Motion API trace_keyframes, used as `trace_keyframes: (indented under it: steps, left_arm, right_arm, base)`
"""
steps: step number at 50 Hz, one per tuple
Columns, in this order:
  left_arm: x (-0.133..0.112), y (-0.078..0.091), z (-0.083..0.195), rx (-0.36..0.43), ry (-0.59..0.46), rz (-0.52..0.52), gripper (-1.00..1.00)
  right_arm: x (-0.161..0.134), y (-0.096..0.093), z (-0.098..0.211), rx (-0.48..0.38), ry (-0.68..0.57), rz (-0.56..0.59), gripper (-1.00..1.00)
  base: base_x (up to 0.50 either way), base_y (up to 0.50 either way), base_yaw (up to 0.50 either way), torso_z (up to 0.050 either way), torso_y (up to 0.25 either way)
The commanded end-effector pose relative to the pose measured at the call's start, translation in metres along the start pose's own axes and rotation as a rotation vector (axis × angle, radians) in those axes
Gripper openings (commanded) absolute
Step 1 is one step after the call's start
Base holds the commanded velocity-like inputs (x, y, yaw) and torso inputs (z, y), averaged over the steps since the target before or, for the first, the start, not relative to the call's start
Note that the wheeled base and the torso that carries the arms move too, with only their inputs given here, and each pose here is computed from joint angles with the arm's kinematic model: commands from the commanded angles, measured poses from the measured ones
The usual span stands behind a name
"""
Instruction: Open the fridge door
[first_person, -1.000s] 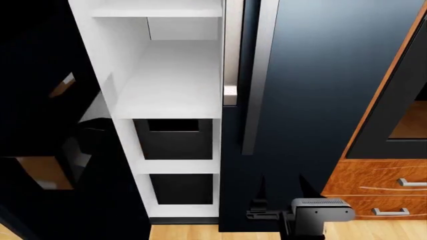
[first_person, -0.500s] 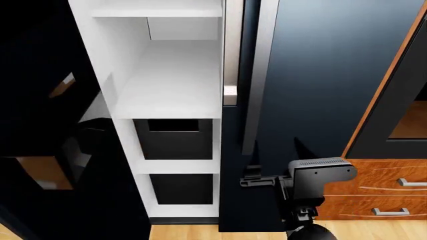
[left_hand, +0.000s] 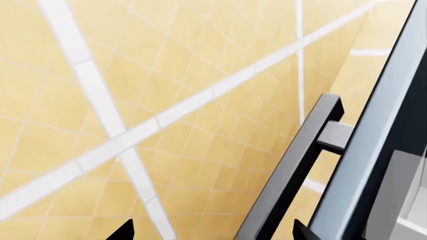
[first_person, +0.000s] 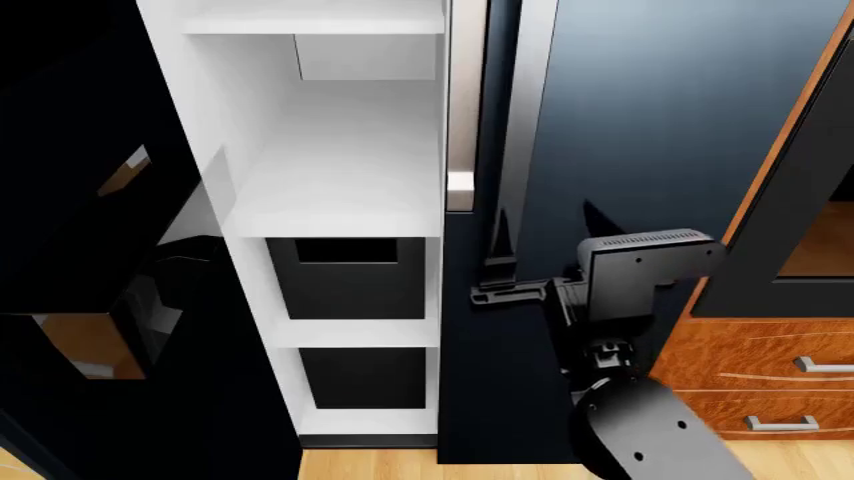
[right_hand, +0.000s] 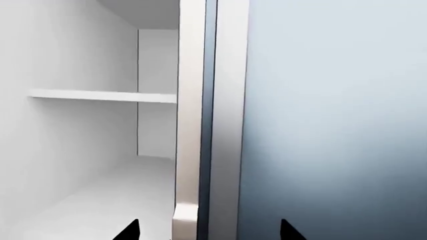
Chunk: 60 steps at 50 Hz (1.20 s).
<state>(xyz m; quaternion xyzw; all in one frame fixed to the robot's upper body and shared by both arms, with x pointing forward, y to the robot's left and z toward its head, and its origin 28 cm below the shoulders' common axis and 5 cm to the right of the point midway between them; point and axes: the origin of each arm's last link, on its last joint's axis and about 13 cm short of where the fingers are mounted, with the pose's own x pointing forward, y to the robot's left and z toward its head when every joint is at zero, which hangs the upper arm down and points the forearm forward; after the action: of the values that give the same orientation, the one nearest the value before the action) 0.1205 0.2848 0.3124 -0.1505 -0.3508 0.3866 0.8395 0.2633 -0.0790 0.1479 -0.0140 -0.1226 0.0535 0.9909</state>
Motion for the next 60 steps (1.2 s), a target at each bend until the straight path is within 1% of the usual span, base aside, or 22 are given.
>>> trace_keyframes:
  steps: [1,2,3,7,10,11,16,18,19,24,29,31,39,41,43,46,53,60]
  left_arm:
    - [0.0,-0.001,-0.002,0.009,0.005,-0.005,1.0]
    - [0.0,-0.001,-0.001,0.011,0.002,-0.004,1.0]
    - [0.0,0.0,0.0,0.009,0.001,-0.004,1.0]
    - [0.0,0.0,0.0,0.01,0.0,-0.006,1.0]
    - [0.0,0.0,0.0,0.01,0.0,-0.006,1.0]
    - [0.0,0.0,0.0,0.01,0.001,-0.006,1.0]
    - [0.0,0.001,0.0,0.015,0.002,-0.003,1.0]
    - [0.0,0.001,-0.001,0.017,0.006,0.0,1.0]
    - [0.0,0.001,-0.001,0.016,0.004,-0.001,1.0]
    - [-0.001,0.001,-0.001,0.016,0.007,-0.004,1.0]
    - [-0.001,0.001,-0.001,0.017,0.006,-0.004,1.0]
    - [-0.001,0.0,-0.002,0.019,0.007,-0.006,1.0]
    - [-0.001,0.001,-0.002,0.02,0.01,-0.005,1.0]
    - [-0.001,0.001,-0.001,0.02,0.009,-0.004,1.0]
    - [-0.001,0.001,-0.002,0.022,0.01,-0.004,1.0]
    - [-0.001,0.001,-0.002,0.021,0.011,-0.005,1.0]
    - [-0.001,0.001,-0.003,0.022,0.016,-0.006,1.0]
    - [-0.001,0.002,-0.002,0.023,0.013,-0.005,1.0]
  right_arm:
    - [0.01,0.003,0.013,-0.012,0.004,-0.01,1.0]
    - [0.013,0.002,0.015,-0.027,0.01,-0.016,1.0]
    - [0.015,0.002,0.016,-0.017,0.013,-0.017,1.0]
    - [0.026,0.003,0.026,-0.028,0.018,-0.023,1.0]
    - [0.027,0.003,0.026,-0.028,0.018,-0.023,1.0]
    - [0.038,0.003,0.031,-0.036,0.045,-0.031,1.0]
    - [0.05,0.003,0.034,-0.032,0.095,-0.029,1.0]
    - [0.053,0.003,0.035,-0.018,0.11,-0.014,1.0]
    - [0.055,0.005,0.035,-0.011,0.126,0.021,1.0]
    - [0.064,0.006,0.037,0.015,0.133,0.036,1.0]
    - [0.072,0.004,0.04,0.027,0.136,0.022,1.0]
    - [0.077,0.003,0.042,0.057,0.145,0.024,1.0]
    - [0.089,0.003,0.046,0.055,0.147,0.031,1.0]
    - [0.091,0.003,0.046,0.042,0.16,0.016,1.0]
    - [0.094,0.002,0.049,0.066,0.158,0.018,1.0]
    - [0.1,0.002,0.049,0.061,0.176,0.002,1.0]
    - [0.107,0.002,0.055,0.098,0.205,-0.008,1.0]
    - [0.116,0.002,0.053,0.09,0.227,-0.023,1.0]
  base:
    - [0.0,0.0,0.0,0.0,0.0]
    - [0.0,0.0,0.0,0.0,0.0]
    - [0.0,0.0,0.0,0.0,0.0]
    - [0.0,0.0,0.0,0.0,0.0]
    - [0.0,0.0,0.0,0.0,0.0]
    - [0.0,0.0,0.0,0.0,0.0]
    - [0.0,0.0,0.0,0.0,0.0]
    - [0.0,0.0,0.0,0.0,0.0]
    - [0.0,0.0,0.0,0.0,0.0]
    - [0.0,0.0,0.0,0.0,0.0]
    - [0.0,0.0,0.0,0.0,0.0]
    - [0.0,0.0,0.0,0.0,0.0]
    - [0.0,0.0,0.0,0.0,0.0]
    - [0.0,0.0,0.0,0.0,0.0]
    - [0.0,0.0,0.0,0.0,0.0]
    - [0.0,0.0,0.0,0.0,0.0]
    - [0.0,0.0,0.0,0.0,0.0]
    - [0.0,0.0,0.0,0.0,0.0]
